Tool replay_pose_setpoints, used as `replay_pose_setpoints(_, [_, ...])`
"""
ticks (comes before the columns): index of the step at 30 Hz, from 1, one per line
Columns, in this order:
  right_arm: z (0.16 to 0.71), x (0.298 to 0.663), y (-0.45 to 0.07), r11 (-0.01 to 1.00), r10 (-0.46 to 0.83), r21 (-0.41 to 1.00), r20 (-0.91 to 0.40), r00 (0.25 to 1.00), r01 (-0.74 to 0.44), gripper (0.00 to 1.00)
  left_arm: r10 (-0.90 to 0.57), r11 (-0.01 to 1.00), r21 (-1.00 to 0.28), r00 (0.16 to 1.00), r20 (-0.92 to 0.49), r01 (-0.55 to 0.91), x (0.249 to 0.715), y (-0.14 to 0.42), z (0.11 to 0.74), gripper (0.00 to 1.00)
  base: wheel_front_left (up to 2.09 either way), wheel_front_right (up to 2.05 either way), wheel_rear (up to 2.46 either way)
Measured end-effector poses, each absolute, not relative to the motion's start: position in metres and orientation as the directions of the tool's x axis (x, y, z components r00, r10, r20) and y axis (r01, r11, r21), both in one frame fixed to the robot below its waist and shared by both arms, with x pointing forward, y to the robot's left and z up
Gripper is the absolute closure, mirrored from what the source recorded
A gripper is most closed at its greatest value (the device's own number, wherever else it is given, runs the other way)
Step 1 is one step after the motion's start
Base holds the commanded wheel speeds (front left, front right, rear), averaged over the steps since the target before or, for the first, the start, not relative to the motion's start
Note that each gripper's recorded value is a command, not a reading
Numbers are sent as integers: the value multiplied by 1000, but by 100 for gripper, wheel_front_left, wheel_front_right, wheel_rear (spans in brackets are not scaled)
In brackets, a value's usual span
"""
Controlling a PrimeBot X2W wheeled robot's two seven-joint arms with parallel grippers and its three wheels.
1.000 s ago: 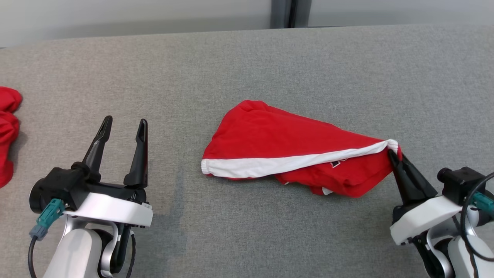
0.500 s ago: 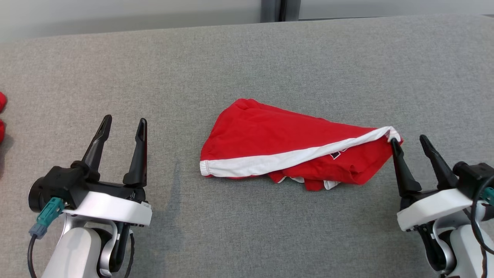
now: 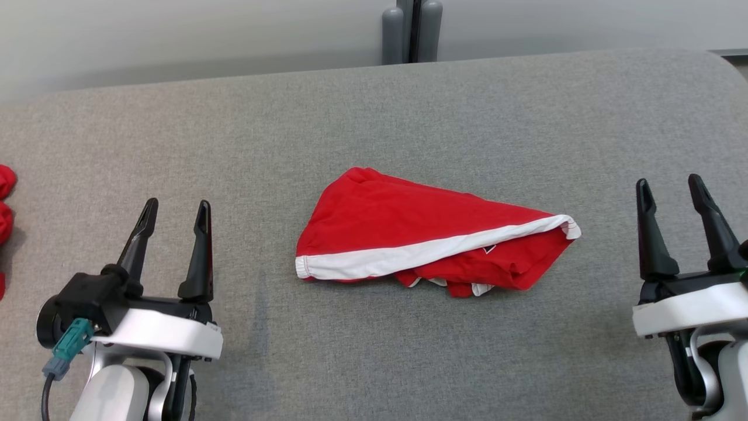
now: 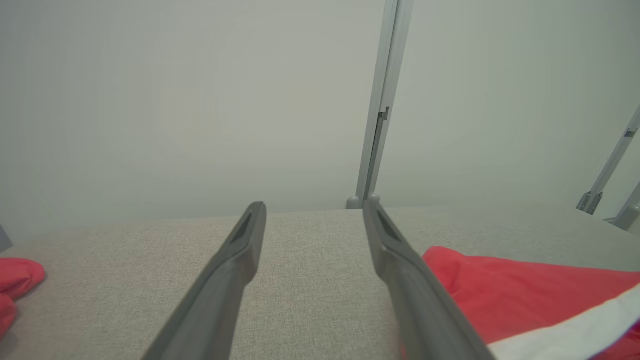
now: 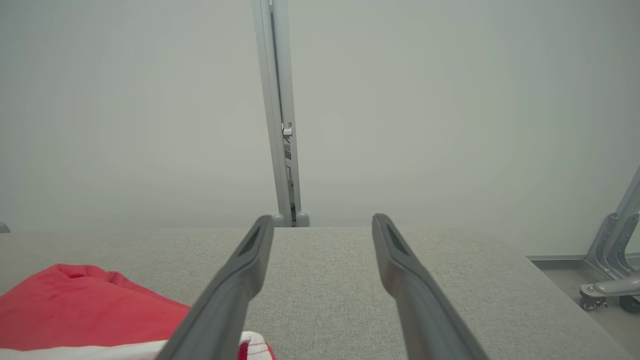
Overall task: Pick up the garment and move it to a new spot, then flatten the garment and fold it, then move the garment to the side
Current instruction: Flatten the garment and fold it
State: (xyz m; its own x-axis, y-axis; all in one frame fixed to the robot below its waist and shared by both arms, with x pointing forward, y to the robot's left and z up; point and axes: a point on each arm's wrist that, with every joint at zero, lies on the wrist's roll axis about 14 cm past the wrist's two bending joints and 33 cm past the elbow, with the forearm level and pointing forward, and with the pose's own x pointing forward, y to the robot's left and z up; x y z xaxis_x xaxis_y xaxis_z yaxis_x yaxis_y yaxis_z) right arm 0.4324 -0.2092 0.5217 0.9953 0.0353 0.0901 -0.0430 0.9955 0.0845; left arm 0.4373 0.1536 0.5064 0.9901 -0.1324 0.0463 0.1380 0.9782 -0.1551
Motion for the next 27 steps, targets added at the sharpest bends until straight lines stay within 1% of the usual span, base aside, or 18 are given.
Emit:
replay_pose_setpoints(7, [530, 416, -197, 993, 62, 95, 84, 995, -70, 0, -121, 980, -157, 992, 23, 123, 423, 155, 503, 0, 0, 0, 0])
replay_pose_setpoints(12, [529, 415, -192, 991, 72, 109, 80, 994, -81, 0, -124, 980, -156, 992, -4, 122, 418, 154, 497, 0, 0, 0, 0])
replay_pose_setpoints(27, [524, 418, -188, 988, 78, 128, 71, 994, -86, 0, -132, 980, -150, 991, -17, 128, 420, 153, 496, 0, 0, 0, 0])
